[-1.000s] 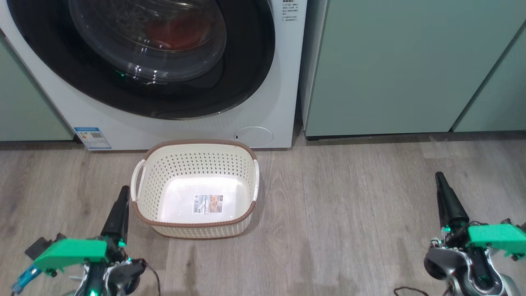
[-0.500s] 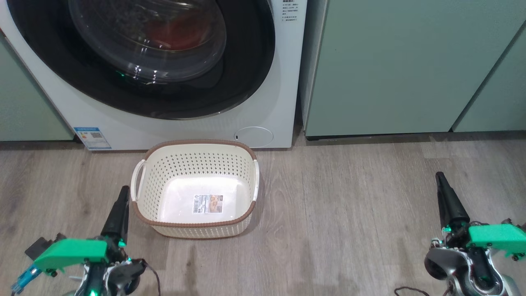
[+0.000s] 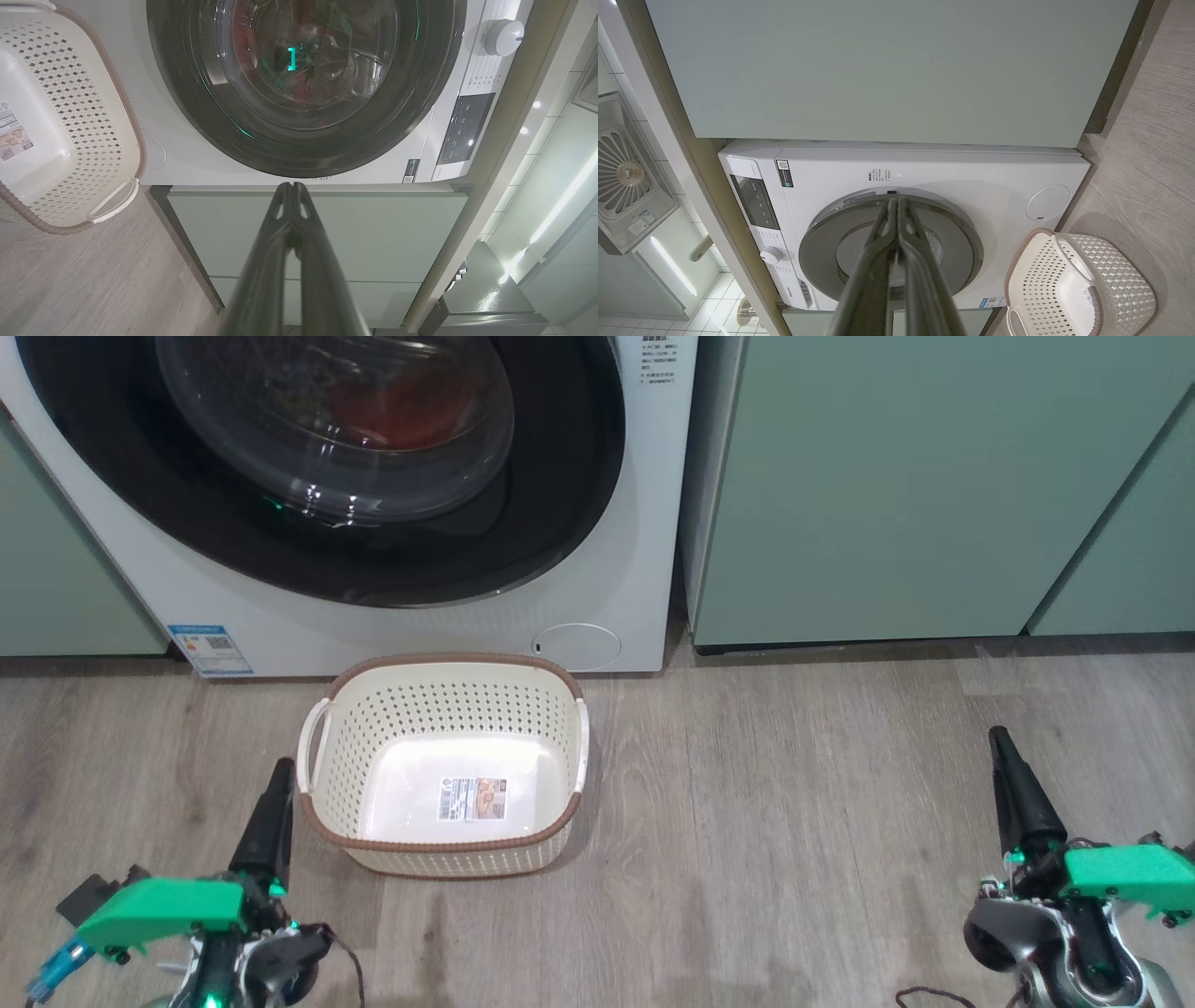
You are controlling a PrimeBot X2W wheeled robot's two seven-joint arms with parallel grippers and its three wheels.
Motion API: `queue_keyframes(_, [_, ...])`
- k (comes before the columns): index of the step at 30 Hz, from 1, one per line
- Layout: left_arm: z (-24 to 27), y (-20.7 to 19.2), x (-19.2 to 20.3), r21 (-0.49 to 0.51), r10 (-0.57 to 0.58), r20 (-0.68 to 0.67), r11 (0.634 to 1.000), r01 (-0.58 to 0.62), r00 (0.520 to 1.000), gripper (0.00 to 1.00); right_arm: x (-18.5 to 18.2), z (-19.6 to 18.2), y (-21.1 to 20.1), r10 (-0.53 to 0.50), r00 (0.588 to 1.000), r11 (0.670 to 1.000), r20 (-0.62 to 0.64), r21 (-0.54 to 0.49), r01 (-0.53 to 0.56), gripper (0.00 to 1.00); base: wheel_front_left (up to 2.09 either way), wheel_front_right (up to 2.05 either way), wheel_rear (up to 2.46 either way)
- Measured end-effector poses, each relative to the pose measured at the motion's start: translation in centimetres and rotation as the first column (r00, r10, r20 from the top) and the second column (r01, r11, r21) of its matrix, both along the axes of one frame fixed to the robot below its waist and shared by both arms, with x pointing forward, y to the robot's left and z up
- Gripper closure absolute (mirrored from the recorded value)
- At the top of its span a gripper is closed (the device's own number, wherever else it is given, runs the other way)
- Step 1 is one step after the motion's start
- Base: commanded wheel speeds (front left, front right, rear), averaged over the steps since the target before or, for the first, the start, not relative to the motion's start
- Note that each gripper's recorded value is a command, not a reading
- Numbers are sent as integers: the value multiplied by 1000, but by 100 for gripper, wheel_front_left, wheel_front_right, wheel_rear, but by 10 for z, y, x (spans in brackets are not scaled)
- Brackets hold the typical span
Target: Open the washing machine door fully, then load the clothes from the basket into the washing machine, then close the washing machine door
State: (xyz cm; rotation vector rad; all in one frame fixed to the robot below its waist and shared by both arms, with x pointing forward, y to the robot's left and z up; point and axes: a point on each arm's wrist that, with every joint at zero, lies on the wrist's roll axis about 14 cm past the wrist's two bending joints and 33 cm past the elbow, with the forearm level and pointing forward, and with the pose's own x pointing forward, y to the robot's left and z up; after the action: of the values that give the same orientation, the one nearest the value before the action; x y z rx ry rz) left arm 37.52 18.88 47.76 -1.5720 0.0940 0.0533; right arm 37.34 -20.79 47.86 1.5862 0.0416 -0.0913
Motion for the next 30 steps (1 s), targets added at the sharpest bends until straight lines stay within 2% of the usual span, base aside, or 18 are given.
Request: queue_keyframes(30, [0, 0, 0, 0, 0, 0, 1000, 0, 1000, 100, 0, 0, 0, 1, 1000, 1000, -1, -5, -1, 100, 0, 0, 0])
